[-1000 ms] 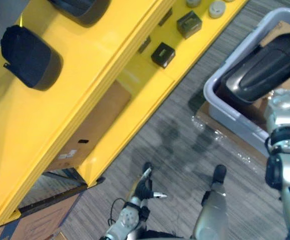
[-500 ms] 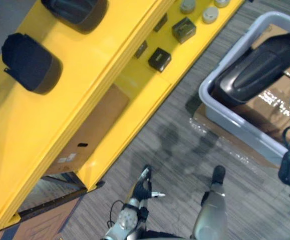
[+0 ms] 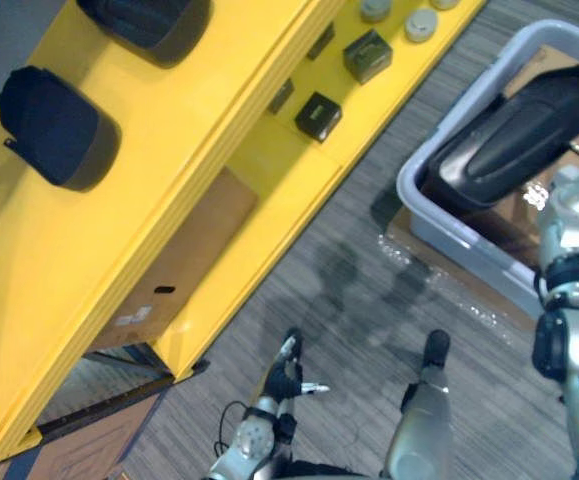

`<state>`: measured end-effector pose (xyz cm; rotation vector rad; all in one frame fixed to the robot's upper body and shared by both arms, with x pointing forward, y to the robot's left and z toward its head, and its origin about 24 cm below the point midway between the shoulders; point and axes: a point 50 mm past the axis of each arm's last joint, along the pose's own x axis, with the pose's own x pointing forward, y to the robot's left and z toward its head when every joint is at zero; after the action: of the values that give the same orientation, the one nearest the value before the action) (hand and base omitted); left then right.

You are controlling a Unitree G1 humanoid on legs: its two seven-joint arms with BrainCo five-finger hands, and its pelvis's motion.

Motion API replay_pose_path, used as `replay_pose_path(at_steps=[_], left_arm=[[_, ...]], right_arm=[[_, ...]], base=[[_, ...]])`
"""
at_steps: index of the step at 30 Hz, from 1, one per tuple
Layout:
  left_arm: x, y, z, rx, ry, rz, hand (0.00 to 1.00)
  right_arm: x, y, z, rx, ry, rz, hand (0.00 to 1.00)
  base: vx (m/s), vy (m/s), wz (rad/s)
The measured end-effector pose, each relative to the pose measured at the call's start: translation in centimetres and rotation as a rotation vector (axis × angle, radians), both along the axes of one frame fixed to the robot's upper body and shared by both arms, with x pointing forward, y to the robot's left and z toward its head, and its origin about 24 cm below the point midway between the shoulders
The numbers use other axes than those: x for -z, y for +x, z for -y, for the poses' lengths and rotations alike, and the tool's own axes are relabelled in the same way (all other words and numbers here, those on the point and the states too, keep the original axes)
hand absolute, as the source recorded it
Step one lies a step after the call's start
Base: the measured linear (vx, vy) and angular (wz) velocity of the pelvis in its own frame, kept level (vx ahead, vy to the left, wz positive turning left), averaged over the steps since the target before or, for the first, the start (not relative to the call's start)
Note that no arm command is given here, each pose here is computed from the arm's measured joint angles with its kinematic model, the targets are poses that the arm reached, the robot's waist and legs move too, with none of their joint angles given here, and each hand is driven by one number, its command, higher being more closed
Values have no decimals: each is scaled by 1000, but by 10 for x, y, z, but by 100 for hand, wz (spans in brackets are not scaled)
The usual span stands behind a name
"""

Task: Walk over and take plastic housings, then place them on the shelf

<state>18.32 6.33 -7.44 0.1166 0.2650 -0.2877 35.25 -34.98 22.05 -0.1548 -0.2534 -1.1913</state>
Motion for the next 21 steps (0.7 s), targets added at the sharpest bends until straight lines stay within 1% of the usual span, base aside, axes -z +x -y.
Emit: replay_pose_path(at_steps=[6,10,15,16,21], left_arm=[[1,0,3,0,-7,-7,0],[2,1,5,2,-6,-15,0],[2,3,5,-8,-8,-34,0],[3,3,5,-19,-13,-41,0],[3,3,5,-25,-16,-43,0]], right_arm=[[12,3,-3,4,29,-100,0],[33,4,-2,-28,70,-220,0],[36,3,0,-33,77,-254,0],[37,3,0,-29,81,-262,100],[40,1,4,-17,95,-304,100]], base=[[-5,8,8],[12,0,3],[0,0,0],[0,0,0],[4,2,4]])
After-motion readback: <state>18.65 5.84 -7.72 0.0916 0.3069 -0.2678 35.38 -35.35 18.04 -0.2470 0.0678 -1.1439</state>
